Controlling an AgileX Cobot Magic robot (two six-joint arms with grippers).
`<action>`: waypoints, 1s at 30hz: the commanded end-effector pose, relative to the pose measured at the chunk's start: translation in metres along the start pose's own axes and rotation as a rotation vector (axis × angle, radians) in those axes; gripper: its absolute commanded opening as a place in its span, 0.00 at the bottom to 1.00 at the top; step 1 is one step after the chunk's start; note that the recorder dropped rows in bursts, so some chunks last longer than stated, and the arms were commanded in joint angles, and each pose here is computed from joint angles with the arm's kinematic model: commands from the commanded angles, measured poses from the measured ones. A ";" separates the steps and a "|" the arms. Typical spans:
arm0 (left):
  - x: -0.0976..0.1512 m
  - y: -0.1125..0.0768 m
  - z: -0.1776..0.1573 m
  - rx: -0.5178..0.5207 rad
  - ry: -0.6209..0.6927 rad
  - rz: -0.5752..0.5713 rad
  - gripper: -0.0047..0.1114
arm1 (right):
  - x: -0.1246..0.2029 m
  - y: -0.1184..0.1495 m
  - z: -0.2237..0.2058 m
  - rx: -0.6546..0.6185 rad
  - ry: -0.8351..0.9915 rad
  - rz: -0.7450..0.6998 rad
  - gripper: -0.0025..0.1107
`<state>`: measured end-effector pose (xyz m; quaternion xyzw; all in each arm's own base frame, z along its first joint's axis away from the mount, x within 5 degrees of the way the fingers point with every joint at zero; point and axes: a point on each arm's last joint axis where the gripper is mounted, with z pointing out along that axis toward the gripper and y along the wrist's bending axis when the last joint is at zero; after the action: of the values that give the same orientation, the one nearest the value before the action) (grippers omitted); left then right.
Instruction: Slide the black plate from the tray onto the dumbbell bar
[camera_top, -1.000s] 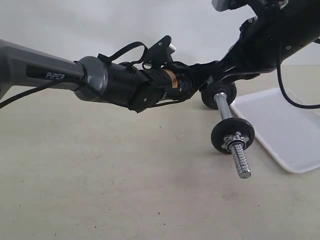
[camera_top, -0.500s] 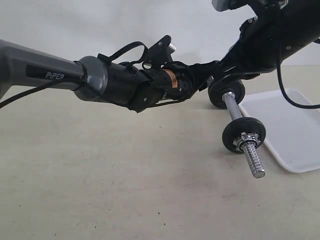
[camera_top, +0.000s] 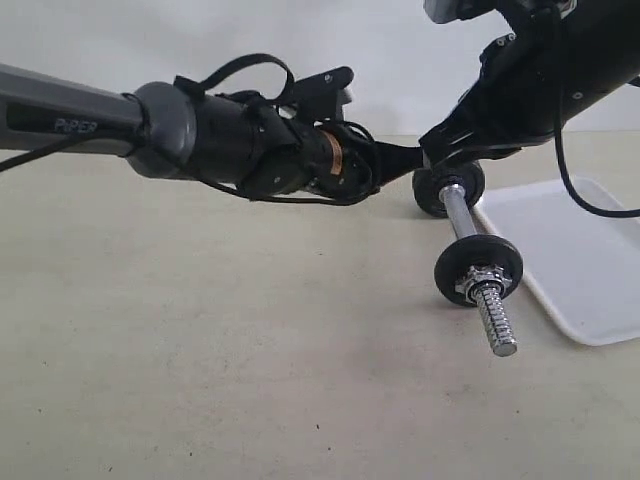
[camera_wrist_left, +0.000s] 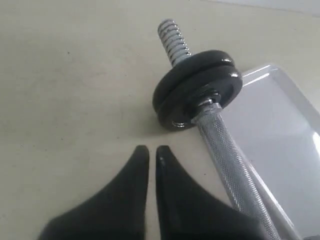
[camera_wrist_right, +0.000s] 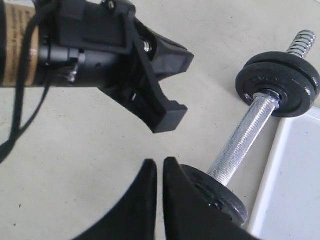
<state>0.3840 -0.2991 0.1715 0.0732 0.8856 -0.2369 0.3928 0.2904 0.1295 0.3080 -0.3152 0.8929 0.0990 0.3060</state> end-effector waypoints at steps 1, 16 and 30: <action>-0.026 -0.007 -0.033 -0.063 -0.029 0.143 0.08 | -0.001 0.000 -0.016 0.023 -0.039 -0.019 0.02; -0.051 -0.007 -0.162 -0.109 -0.119 0.307 0.08 | 0.011 0.013 -0.098 0.105 -0.135 0.003 0.02; -0.020 0.009 -0.281 -0.013 -0.297 0.382 0.08 | 0.052 0.044 -0.183 0.068 -0.203 0.008 0.02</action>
<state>0.2307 -0.1643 0.3423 0.1854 0.8071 -0.1531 0.5392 0.1632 0.0775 0.4136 -0.2909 0.8641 0.0975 0.3991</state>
